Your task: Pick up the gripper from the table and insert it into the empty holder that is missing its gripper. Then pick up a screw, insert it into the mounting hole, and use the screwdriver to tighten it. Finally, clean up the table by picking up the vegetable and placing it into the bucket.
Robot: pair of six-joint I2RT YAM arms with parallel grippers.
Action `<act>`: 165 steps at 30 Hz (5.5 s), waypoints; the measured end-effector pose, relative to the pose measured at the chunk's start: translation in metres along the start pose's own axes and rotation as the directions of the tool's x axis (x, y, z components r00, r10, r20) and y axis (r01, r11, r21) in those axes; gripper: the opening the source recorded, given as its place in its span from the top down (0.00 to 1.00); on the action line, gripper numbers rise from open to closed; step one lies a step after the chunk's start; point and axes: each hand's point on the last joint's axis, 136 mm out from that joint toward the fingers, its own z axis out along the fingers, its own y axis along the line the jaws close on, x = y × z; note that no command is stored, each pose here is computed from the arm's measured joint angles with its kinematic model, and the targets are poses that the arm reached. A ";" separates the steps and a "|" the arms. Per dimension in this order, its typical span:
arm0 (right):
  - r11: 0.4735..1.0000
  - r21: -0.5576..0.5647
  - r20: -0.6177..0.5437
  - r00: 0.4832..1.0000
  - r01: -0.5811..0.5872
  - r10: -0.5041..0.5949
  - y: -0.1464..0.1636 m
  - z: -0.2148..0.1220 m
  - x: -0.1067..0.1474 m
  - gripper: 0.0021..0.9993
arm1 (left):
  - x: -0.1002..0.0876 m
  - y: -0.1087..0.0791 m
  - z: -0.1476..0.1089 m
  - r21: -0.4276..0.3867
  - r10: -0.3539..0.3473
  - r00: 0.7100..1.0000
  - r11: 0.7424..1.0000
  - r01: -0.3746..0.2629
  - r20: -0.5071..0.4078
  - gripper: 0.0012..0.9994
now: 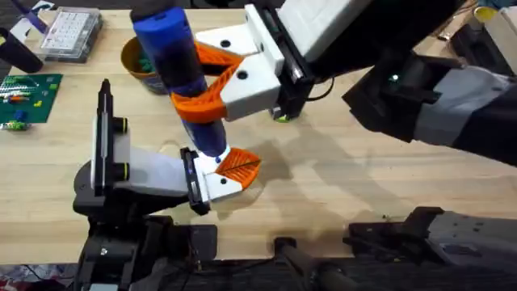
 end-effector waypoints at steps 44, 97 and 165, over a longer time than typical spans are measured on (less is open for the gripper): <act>1.000 -0.008 -0.017 1.000 -0.021 0.021 -0.005 0.005 0.014 0.98 | 0.000 0.000 0.000 0.000 0.000 1.000 1.000 0.000 0.000 1.00; 0.997 -0.077 -0.021 0.999 0.028 -0.030 0.008 0.005 0.016 0.98 | 0.000 0.000 0.000 0.001 -0.005 1.000 1.000 0.005 0.000 1.00; 0.985 0.175 0.014 1.000 0.012 -0.015 -0.043 -0.018 -0.066 0.98 | 0.000 -0.001 0.000 0.003 -0.011 1.000 1.000 0.011 0.000 1.00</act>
